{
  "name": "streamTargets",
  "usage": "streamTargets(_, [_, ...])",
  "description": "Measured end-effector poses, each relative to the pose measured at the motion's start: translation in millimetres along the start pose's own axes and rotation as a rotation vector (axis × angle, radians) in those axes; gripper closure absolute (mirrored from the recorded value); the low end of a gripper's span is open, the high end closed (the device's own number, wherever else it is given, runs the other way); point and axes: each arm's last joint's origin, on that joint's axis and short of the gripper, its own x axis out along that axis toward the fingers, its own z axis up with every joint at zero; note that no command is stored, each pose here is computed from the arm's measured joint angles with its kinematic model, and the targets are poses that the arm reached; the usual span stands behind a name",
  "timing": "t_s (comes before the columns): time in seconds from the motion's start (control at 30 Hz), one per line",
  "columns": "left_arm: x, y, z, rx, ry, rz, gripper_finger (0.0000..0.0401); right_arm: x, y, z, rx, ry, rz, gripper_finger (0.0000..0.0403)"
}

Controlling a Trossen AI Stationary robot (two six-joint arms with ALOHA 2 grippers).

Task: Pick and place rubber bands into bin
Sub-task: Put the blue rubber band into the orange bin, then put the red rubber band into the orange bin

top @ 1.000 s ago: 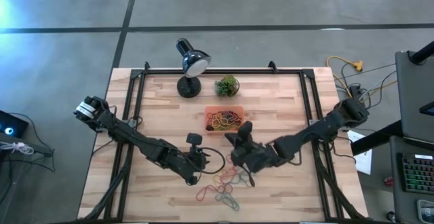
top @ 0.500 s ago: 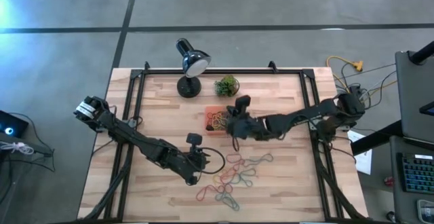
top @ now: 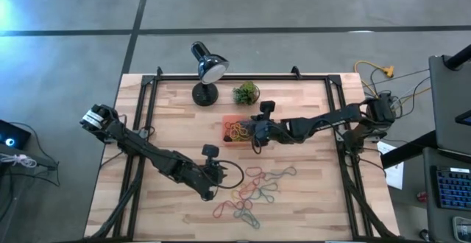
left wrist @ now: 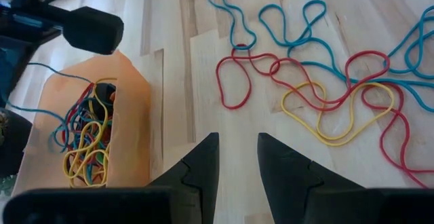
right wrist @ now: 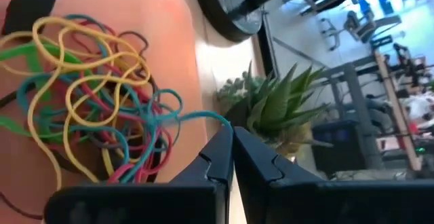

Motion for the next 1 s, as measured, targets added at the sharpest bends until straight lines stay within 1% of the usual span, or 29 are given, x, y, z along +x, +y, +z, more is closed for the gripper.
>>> streamTargets(0.17, [0.1, 0.1, 0.3, -0.002, -0.002, 0.0, 0.0315, 1.7, 1.6, -5.0, 0.03, 0.011, 0.013, 0.0394])
streamTargets(0.3, [0.1, 0.1, 0.4, -0.002, -0.003, 0.0, 0.0315, 1.6, 4.0, -4.8, 0.027, -0.01, 0.077, 0.0388])
streamTargets(0.4, [0.1, 0.2, 0.4, -0.006, -0.003, 0.0, 0.0315, 1.6, 5.1, -4.6, 0.028, -0.021, 0.115, 0.0371])
streamTargets(0.53, [0.2, 0.3, 0.4, -0.006, -0.003, 0.001, 0.0315, 1.5, 5.4, -4.9, 0.044, -0.018, 0.119, 0.0341])
streamTargets(0.7, [0.2, 0.3, 0.4, -0.006, -0.003, 0.001, 0.0315, 1.0, 7.0, -10.1, 0.052, 0.035, 0.116, 0.0309])
streamTargets(0.83, [0.2, 0.3, 0.4, -0.007, -0.003, 0.001, 0.0315, -3.3, 12.8, -12.0, 0.043, 0.057, 0.134, 0.0295])
streamTargets(1.0, [0.2, 0.0, 0.5, -0.008, -0.003, -0.01, 0.0315, -19.5, 27.2, -6.6, -0.001, 0.018, 0.17, 0.0292])
